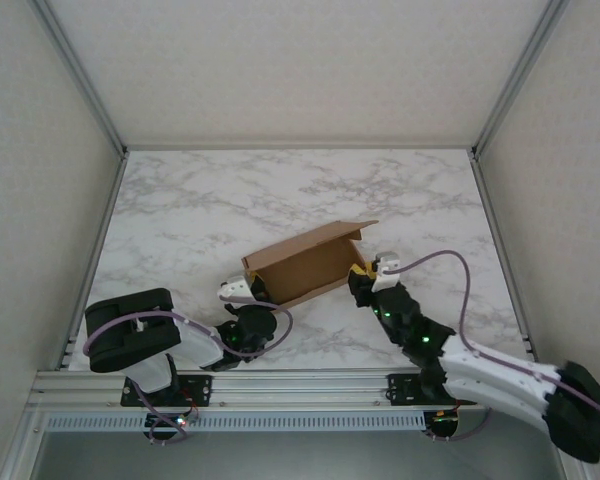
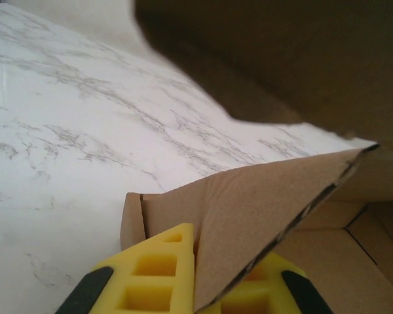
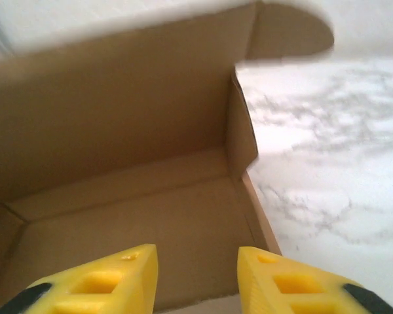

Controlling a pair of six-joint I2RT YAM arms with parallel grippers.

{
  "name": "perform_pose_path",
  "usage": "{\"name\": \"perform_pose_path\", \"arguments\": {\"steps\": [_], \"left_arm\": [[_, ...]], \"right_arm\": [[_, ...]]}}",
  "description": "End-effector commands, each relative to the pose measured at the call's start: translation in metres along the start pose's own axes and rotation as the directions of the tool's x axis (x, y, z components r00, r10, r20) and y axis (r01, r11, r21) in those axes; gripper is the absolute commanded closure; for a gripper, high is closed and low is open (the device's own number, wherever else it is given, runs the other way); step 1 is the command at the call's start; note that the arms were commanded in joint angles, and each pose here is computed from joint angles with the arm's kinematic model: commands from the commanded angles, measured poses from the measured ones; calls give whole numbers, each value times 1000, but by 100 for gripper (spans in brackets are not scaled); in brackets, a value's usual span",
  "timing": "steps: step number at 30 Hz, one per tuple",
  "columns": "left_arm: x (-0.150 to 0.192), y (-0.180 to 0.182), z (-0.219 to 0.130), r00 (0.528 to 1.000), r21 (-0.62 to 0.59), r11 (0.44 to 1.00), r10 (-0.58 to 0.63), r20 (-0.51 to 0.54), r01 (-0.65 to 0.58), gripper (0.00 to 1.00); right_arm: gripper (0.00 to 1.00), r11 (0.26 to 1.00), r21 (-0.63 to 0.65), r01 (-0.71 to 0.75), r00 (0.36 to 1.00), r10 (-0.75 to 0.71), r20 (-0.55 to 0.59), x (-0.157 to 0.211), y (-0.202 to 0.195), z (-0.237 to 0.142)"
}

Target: Fold the paper box

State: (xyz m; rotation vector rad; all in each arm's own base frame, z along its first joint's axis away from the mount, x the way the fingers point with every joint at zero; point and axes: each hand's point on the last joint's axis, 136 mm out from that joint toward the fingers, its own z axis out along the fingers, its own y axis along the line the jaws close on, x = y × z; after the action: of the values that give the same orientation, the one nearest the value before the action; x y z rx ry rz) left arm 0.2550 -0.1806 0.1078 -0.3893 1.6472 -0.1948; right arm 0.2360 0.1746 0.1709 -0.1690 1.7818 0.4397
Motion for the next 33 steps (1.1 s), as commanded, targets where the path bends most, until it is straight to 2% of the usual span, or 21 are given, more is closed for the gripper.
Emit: {"name": "perform_pose_path", "arguments": {"steps": [1, 3, 6, 10, 12, 16, 21, 28, 33], "left_arm": [[55, 46, -6, 914, 4, 927, 371, -166, -375, 100], [56, 45, -5, 910, 6, 923, 382, -164, -386, 100], [57, 42, -4, 900, 9, 912, 405, -161, -409, 100], [60, 37, -2, 881, 16, 893, 447, -155, -450, 100], [60, 35, -1, 873, 13, 883, 465, -148, -468, 100], [61, 31, 0, 860, 16, 870, 490, -143, -493, 100], [58, 29, 1, 852, 11, 861, 505, -139, -509, 100], [58, 20, -6, 838, 89, 849, 528, -135, -521, 80], [65, -3, -23, 802, 199, 805, 586, -119, -559, 58]], "right_arm": [[59, 995, -79, 63, 998, -61, 29, -27, 8, -22], [59, 996, -87, 20, 998, -15, 63, -49, 7, -33], [64, 993, -115, 32, 998, -26, 49, -82, 20, -35], [72, 994, -107, 25, 999, -30, -45, -108, 45, -8], [74, 997, -83, 3, 989, -15, -145, -114, 55, 13], [73, 997, -64, -39, 917, 10, -398, -96, 71, 61], [73, 997, -32, -71, 857, 45, -513, -67, 75, 91], [74, 996, 24, -84, 813, 82, -577, -25, 62, 98], [74, 996, 40, -84, 802, 92, -591, -10, 57, 96]]}}
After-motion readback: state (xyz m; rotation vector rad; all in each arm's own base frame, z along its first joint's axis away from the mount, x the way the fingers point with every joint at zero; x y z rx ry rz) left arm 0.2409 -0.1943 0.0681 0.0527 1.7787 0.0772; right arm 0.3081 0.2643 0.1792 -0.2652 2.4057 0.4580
